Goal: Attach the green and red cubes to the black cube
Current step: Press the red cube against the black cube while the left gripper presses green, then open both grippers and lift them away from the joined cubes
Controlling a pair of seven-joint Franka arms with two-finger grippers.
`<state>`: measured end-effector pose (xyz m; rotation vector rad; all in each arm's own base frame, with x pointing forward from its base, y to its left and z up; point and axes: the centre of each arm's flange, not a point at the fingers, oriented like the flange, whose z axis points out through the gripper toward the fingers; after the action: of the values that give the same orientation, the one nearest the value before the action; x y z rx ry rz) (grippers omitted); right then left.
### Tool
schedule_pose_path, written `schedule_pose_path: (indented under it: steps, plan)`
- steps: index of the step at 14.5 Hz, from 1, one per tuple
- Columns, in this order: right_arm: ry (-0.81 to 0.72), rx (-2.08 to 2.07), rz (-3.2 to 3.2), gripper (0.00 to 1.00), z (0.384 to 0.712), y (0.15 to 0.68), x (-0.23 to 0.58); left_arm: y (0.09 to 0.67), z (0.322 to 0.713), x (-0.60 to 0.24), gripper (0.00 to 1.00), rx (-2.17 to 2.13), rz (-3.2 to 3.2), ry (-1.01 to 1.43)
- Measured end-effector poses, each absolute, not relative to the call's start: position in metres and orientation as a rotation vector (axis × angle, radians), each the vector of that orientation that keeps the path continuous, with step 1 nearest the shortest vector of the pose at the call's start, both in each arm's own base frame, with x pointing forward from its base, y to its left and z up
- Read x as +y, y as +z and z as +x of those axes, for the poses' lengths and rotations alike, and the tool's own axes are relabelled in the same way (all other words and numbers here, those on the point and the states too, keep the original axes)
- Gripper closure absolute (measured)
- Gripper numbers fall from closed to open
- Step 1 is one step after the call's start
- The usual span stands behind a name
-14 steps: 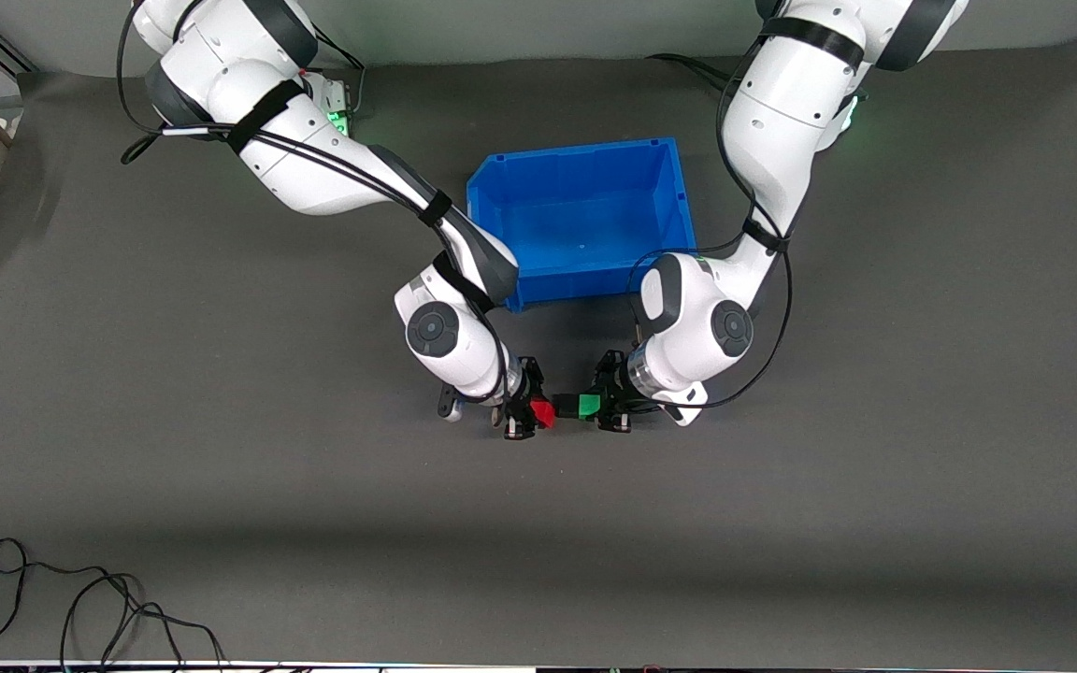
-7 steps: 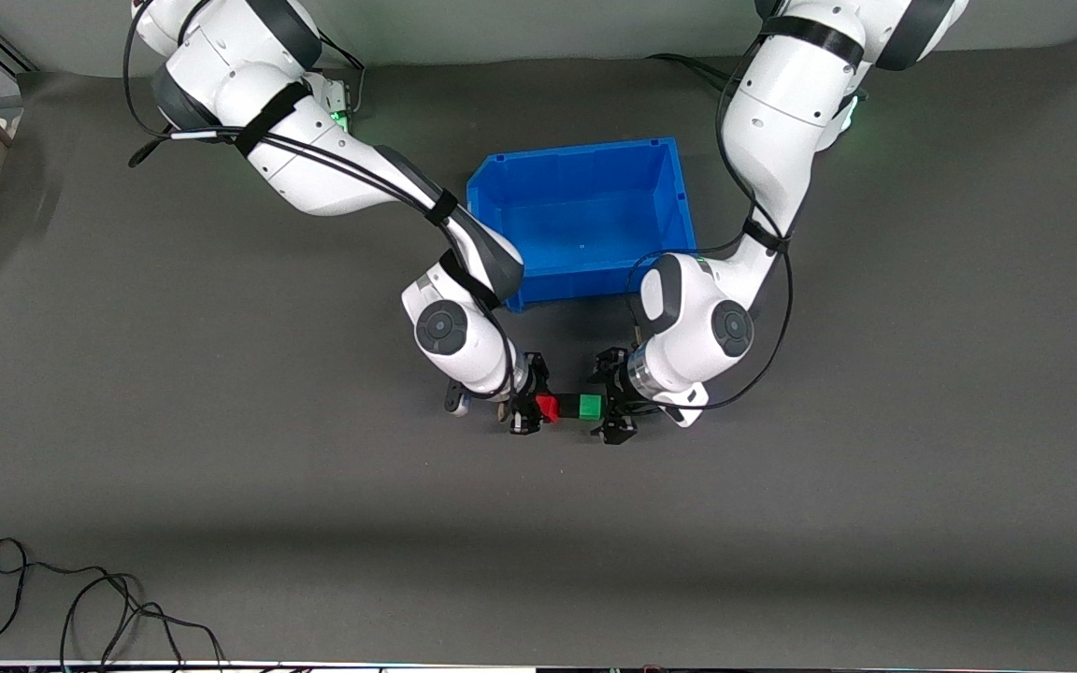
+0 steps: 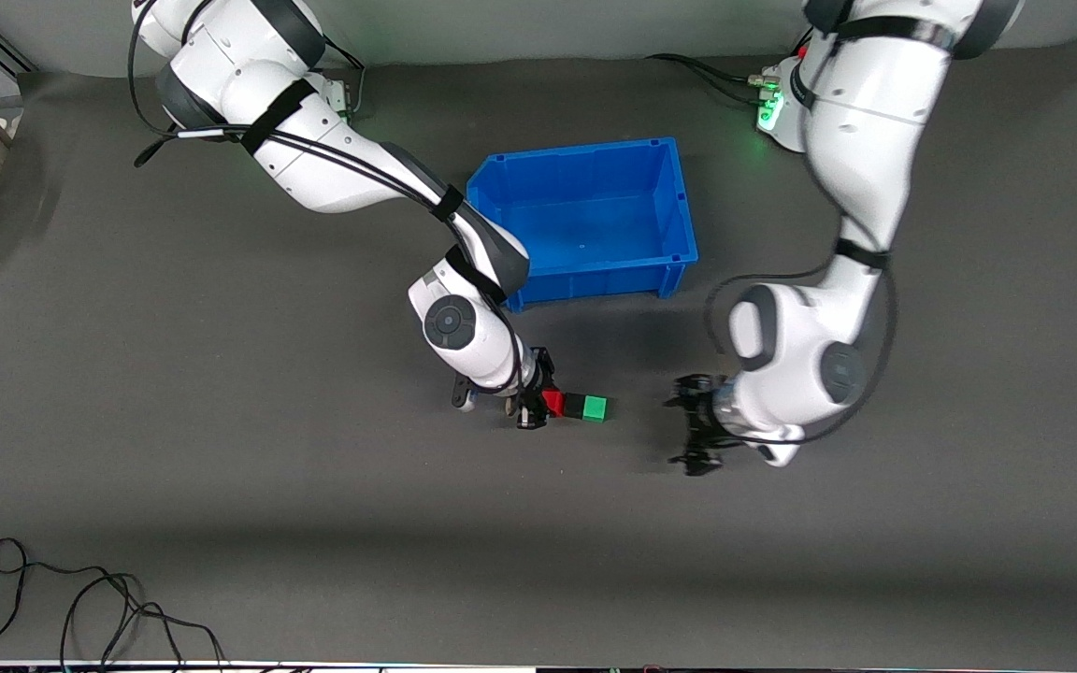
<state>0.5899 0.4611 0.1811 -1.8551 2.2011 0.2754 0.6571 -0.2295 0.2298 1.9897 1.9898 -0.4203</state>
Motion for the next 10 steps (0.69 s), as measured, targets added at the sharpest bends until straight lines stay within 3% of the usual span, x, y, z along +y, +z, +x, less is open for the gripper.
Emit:
schedule_pose_path:
  steps: [6, 10]
  plan:
    - [0.254, 2.188, -1.839, 0.0, 0.596, 0.194, 0.458, 0.266, 0.669, -0.115, 0.0, 1.792, 2.225, -0.49]
    - [0.118, 2.053, -1.911, 0.0, 0.611, 0.279, 0.41, 0.322, 0.659, -0.013, 0.0, 1.523, 2.498, -0.478]
